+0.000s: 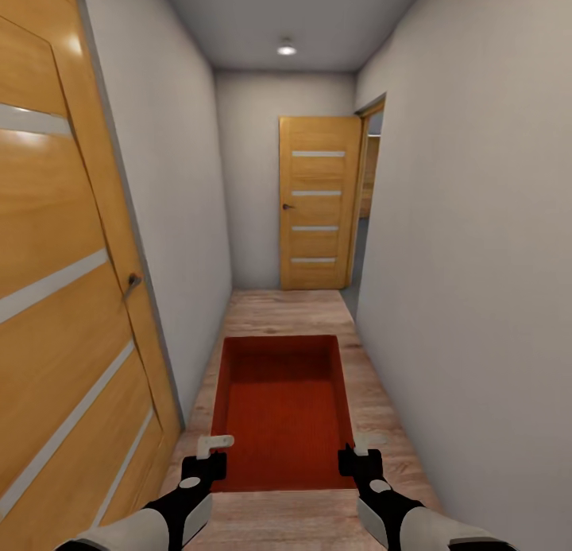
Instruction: Move the two storage containers from the living room to the garage. In the garage, place one container on the floor and stack the other container on top of it (either order is fine).
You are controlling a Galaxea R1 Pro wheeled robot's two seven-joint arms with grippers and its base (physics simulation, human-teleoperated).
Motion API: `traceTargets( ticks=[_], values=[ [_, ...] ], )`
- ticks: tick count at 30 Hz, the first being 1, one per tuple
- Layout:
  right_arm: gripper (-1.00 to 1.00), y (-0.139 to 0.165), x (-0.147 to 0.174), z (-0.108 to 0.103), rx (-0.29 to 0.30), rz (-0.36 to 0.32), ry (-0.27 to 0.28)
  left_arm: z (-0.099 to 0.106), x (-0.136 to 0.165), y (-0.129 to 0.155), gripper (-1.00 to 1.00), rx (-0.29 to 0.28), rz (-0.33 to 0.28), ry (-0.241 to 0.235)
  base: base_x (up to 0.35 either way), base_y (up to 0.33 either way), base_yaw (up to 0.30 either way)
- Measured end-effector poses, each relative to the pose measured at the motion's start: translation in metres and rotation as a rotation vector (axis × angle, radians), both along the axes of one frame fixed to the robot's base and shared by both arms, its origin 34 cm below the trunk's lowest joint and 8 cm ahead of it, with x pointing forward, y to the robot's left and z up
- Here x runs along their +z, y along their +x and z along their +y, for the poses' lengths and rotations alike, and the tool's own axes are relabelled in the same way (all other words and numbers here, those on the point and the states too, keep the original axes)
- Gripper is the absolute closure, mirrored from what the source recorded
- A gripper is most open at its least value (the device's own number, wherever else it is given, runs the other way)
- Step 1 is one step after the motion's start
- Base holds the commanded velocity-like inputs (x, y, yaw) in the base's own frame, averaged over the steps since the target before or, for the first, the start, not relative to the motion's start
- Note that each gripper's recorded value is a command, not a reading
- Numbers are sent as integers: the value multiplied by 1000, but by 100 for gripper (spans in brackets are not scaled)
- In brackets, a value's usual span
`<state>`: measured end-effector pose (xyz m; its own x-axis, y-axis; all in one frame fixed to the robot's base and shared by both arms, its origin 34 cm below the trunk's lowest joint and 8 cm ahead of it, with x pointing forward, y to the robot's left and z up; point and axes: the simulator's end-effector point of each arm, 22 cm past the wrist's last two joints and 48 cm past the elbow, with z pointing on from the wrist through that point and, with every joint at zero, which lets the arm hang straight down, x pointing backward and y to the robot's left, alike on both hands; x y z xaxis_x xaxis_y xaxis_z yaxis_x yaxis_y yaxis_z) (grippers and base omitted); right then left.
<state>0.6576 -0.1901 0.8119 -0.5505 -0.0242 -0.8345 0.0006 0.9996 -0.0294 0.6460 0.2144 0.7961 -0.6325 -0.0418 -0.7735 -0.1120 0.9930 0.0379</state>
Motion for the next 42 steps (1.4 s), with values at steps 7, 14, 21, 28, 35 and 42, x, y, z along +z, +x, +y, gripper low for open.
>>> traceTargets(
  ticks=[7, 14, 21, 28, 35, 42],
  values=[
    [100, 0, 0, 0, 0, 0, 0, 0, 0, 0, 100, 0, 0, 0, 326, 0, 0],
    [100, 0, 0, 0, 0, 0, 0, 0, 0, 0, 100, 0, 0, 0, 326, 0, 0],
    [100, 0, 0, 0, 0, 0, 0, 0, 0, 0, 100, 0, 0, 0, 326, 0, 0],
    [100, 0, 0, 0, 1, 0, -1, 0, 0, 0, 100, 1, 0, 0, 326, 0, 0],
    [100, 0, 0, 0, 0, 1, 0, 0, 0, 0, 100, 0, 1, -1, 326, 0, 0],
    [100, 0, 0, 0, 1, 0, -1, 0, 0, 0, 100, 1, 0, -1, 326, 0, 0]
  ],
)
